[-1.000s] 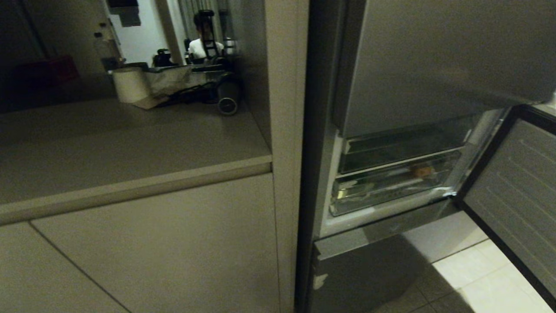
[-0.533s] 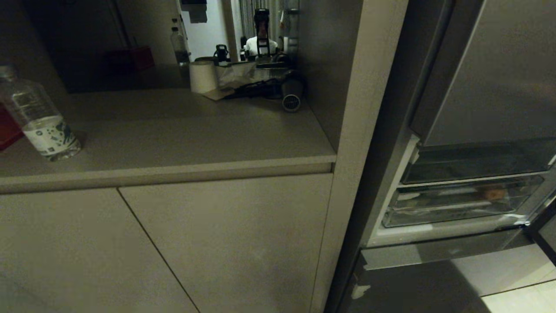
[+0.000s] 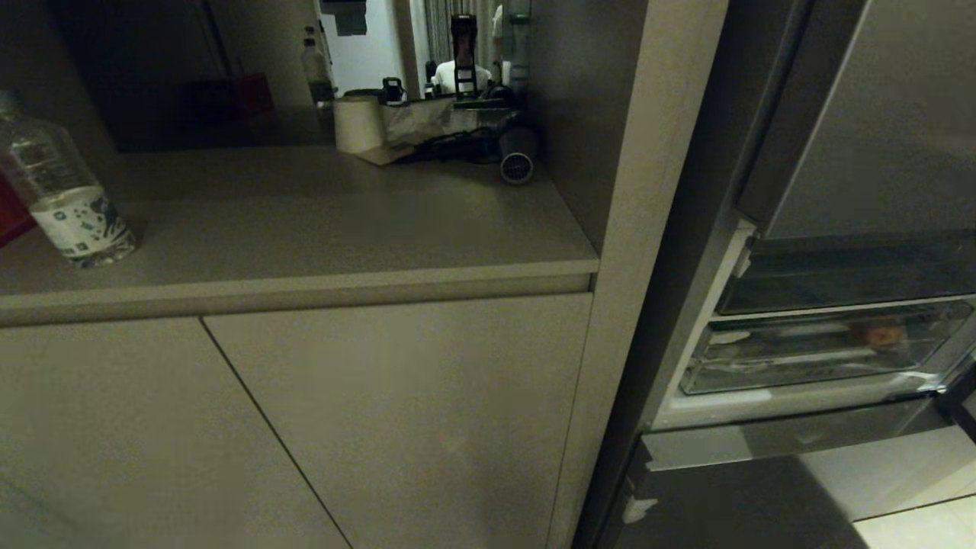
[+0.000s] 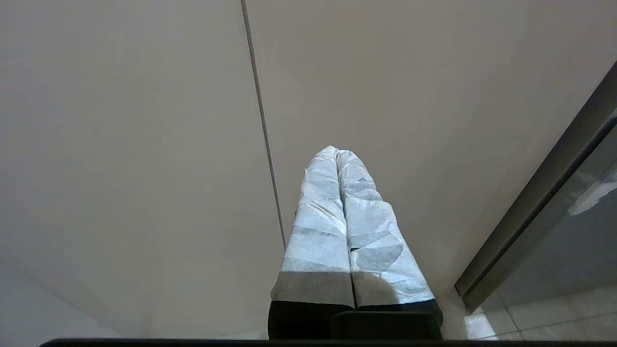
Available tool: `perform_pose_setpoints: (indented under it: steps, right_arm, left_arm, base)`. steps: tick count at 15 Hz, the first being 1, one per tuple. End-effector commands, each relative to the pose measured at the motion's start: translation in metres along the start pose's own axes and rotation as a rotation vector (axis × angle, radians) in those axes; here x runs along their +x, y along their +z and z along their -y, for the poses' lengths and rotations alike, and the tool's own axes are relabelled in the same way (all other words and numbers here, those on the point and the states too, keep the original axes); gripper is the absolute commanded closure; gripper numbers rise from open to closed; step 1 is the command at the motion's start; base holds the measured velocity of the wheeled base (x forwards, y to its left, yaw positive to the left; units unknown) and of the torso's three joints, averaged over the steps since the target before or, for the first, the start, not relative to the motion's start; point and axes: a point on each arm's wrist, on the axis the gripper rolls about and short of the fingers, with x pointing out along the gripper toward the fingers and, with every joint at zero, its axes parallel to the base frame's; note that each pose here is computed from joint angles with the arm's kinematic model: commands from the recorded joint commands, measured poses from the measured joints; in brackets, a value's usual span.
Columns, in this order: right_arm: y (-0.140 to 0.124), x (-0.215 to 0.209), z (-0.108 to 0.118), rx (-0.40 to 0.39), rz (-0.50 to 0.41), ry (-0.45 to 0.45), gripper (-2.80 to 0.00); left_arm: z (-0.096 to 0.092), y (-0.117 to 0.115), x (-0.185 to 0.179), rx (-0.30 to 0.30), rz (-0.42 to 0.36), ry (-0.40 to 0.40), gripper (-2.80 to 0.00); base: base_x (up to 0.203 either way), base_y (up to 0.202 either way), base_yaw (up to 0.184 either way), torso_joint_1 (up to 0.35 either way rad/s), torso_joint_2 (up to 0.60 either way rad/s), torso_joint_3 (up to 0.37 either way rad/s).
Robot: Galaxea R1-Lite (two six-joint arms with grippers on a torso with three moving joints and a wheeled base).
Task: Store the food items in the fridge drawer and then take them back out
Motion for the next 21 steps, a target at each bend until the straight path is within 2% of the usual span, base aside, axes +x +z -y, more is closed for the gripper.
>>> perform_pose_setpoints:
  steps: [1,10,16,20,21]
  right_arm:
    - [-0.0086,0.0018,0.0002,0.0,-0.03,0.0,0.0]
    - [-0.0086,0.0018,0.0001,0.0,-0.031,0.0,0.0]
    - [-0.0086,0.0017,0.0002,0.0,-0.03,-0.001,0.0]
    - [-0.0087,0.0017,0.0001,-0.005,-0.03,0.001,0.0]
    - [-0.0088,0.0018,0.0,-0.036,-0.032,0.007,0.0]
  left_arm:
    - [0.0,0.0001,0.0001,0.0,-0.001,0.0,0.0]
    - [0.0,0.0001,0.0001,0.0,-0.001,0.0,0.0]
    - [0.0,0.0,0.0001,0.0,-0.002,0.0,0.0]
    - [0.0,0.0001,0.0001,0.0,-0.001,0.0,0.0]
    - [0.0,0.0001,0.0001,0.0,-0.001,0.0,0.0]
  base:
    - [0.0,0.0,0.0,-0.143,0.32,0.171]
    - [0.0,0.0,0.0,-0.151,0.35,0.193]
    - [0.0,0.0,0.0,-0.213,0.52,0.302]
    - [0.0,0.0,0.0,-0.067,0.18,0.101]
    - [0.0,0.0,0.0,-0.013,0.03,0.018]
